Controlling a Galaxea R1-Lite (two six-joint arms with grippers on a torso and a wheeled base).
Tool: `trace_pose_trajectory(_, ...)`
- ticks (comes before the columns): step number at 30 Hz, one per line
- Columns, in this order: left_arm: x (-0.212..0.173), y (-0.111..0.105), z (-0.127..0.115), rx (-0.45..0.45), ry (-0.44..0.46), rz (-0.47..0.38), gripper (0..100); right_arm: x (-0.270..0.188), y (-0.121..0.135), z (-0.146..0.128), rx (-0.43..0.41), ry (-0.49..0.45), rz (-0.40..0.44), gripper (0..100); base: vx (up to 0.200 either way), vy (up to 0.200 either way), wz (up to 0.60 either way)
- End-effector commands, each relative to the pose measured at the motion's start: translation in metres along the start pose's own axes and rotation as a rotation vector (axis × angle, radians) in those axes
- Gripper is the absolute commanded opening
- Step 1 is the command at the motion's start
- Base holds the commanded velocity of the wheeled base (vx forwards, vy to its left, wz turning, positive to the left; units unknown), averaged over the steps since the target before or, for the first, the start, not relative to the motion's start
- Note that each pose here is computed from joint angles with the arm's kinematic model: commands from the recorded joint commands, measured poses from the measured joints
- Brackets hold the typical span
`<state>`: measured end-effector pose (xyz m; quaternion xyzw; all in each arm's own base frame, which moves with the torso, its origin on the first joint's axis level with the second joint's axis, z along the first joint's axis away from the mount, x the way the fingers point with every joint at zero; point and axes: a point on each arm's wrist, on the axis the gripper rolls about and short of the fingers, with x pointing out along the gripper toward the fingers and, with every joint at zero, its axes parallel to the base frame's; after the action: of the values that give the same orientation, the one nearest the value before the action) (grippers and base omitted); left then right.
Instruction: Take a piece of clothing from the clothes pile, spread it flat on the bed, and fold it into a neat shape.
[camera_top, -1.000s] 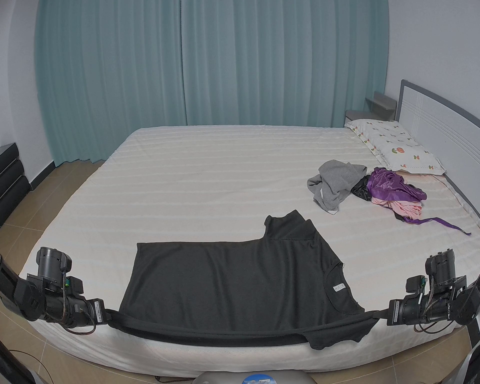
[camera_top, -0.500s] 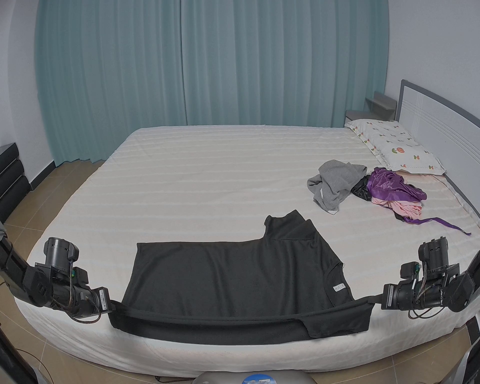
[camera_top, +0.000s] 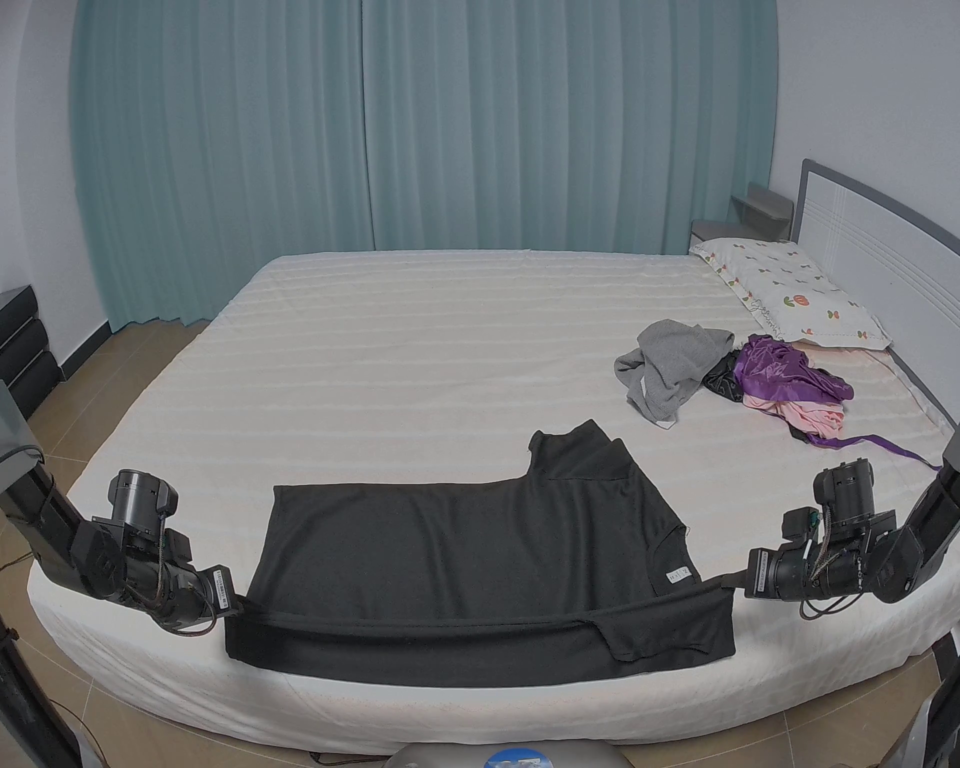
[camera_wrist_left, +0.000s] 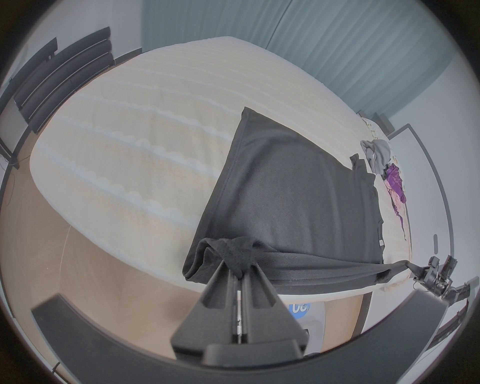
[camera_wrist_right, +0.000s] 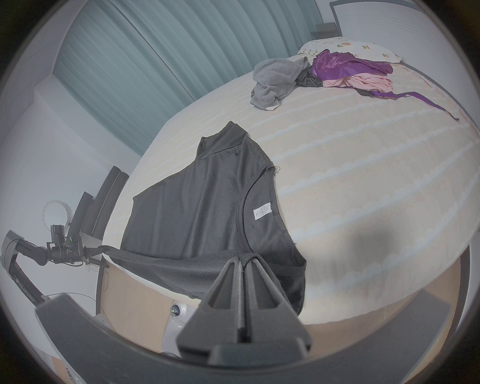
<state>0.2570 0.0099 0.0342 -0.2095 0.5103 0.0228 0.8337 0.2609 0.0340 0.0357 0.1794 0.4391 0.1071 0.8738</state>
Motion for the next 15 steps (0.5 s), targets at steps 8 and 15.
trace_pose_trajectory(8, 0.027, -0.003, 0.01, -0.038, 0.035, 0.005, 0, 0.035, -0.007, 0.012, 0.01, 0.026, -0.01, 0, 0.0, 0.0, 0.0)
trace_pose_trajectory(15, 0.041, -0.004, 0.017, -0.039, 0.044, 0.01, 0, 0.059, -0.011, 0.018, 0.01, 0.039, -0.01, 0, 0.0, 0.0, 0.0)
